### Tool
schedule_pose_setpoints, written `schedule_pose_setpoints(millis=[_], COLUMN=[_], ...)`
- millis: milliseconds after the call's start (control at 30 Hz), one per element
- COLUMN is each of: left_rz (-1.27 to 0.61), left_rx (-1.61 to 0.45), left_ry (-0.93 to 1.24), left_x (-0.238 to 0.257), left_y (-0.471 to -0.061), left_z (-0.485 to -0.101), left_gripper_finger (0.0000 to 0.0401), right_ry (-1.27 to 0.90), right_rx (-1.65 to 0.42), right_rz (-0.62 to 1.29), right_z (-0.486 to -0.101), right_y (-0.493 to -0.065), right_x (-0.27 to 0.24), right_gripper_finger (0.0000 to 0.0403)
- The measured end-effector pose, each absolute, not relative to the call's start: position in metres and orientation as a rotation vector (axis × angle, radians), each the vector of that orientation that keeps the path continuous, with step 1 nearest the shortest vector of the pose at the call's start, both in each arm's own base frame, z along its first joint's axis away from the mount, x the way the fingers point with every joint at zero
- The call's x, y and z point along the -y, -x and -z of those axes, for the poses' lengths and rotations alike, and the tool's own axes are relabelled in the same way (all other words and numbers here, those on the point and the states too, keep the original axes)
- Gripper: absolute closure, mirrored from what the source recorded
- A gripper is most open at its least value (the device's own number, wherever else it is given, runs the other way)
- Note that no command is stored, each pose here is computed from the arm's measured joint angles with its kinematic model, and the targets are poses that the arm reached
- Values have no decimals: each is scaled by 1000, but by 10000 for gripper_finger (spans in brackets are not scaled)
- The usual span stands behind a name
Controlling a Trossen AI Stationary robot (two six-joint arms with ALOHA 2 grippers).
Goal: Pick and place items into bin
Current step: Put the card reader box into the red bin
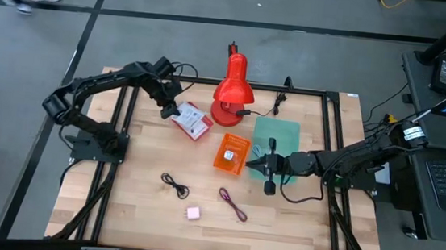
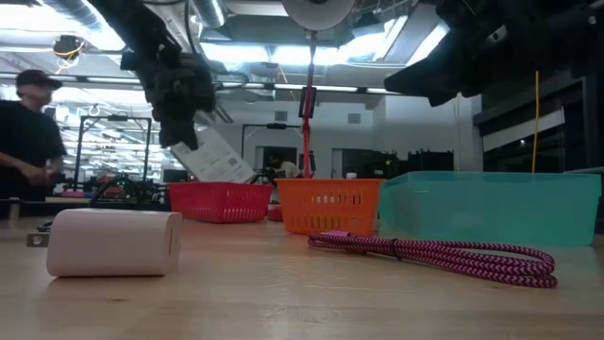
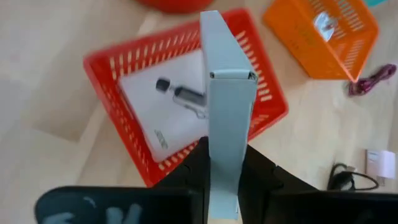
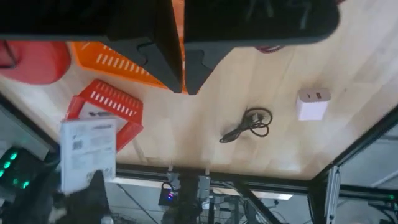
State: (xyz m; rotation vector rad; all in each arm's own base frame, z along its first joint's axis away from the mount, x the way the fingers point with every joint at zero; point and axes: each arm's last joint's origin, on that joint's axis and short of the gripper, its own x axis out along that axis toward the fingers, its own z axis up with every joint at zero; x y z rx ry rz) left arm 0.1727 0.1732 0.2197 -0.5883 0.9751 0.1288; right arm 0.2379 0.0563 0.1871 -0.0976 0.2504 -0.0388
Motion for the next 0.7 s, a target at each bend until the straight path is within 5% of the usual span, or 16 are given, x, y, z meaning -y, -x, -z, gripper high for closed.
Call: schedule_pose_setpoints(millis=[700], left_rz=[82], left_rx=[-957], left_ry=[735], left_x=[-191], left_y=[-179], left_z=[-189], left_gripper_finger=[360], right_ry=[142], right_rx=[-263], right_rz=[129], right_z=[-187], right_y=[-244], right_x=[-24], right_gripper_finger=[401])
